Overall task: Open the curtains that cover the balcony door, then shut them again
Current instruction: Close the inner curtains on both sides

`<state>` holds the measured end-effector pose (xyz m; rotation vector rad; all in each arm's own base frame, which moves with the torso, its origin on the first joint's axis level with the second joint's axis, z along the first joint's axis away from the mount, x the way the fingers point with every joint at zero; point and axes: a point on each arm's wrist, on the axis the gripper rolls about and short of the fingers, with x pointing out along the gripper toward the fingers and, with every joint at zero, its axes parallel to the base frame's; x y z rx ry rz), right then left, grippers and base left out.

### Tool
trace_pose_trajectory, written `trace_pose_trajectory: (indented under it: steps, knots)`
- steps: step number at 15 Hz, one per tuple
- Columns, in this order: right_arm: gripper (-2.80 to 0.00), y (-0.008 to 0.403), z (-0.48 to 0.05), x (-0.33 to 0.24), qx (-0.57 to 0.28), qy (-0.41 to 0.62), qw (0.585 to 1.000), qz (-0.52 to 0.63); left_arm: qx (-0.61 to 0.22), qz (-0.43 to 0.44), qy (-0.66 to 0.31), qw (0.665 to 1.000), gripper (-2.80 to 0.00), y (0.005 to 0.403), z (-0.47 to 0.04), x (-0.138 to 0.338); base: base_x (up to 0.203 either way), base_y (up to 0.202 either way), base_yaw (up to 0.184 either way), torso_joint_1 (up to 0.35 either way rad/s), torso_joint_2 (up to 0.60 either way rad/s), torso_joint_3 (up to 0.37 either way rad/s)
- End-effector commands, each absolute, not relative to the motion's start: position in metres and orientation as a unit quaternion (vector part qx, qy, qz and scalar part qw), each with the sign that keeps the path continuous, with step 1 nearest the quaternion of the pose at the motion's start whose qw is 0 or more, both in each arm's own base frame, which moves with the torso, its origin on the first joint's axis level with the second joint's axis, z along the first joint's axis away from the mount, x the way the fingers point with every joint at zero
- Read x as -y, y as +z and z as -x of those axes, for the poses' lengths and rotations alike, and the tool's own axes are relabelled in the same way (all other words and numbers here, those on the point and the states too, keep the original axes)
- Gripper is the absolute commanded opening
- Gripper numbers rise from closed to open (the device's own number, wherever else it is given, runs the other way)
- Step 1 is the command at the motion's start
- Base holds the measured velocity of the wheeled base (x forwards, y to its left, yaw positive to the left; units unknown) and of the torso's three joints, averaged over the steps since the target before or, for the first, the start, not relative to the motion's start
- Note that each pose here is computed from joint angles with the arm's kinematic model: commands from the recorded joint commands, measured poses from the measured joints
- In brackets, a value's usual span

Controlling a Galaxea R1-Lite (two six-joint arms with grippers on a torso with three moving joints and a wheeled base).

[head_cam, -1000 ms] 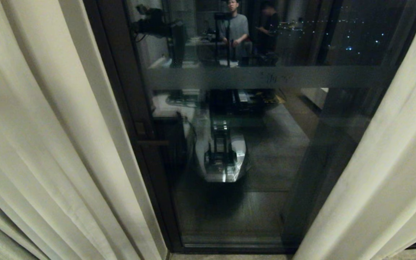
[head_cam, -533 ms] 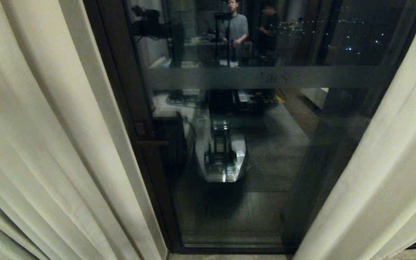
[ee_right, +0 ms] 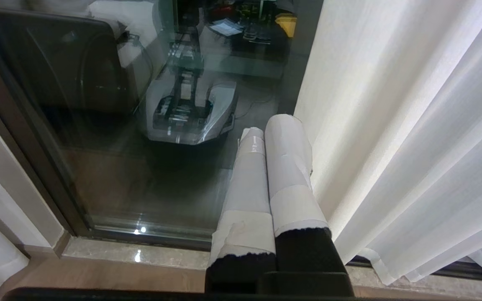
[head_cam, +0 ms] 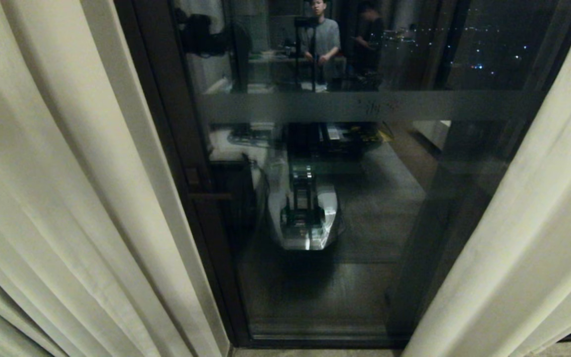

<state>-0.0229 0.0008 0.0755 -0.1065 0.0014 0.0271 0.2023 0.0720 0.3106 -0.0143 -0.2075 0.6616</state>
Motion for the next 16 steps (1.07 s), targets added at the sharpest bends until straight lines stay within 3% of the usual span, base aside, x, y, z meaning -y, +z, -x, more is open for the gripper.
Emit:
trace_pose_trajectory:
  steps: [1,16]
  knots:
    - [-2.8,0.075,0.023,-0.001,-0.002,0.014,0.998,0.054,0.084,0.004,0.324,0.942,0.0,0.303,-0.229,-0.089,0.0,0.0,0.0,0.0,0.0,0.0]
    - [-2.8,0.075,0.023,-0.001,-0.002,0.014,0.998,0.054,0.122,-0.001,0.25,0.96,0.0,0.297,-0.309,-0.14,0.0,0.0,0.0,0.0,0.0,0.0]
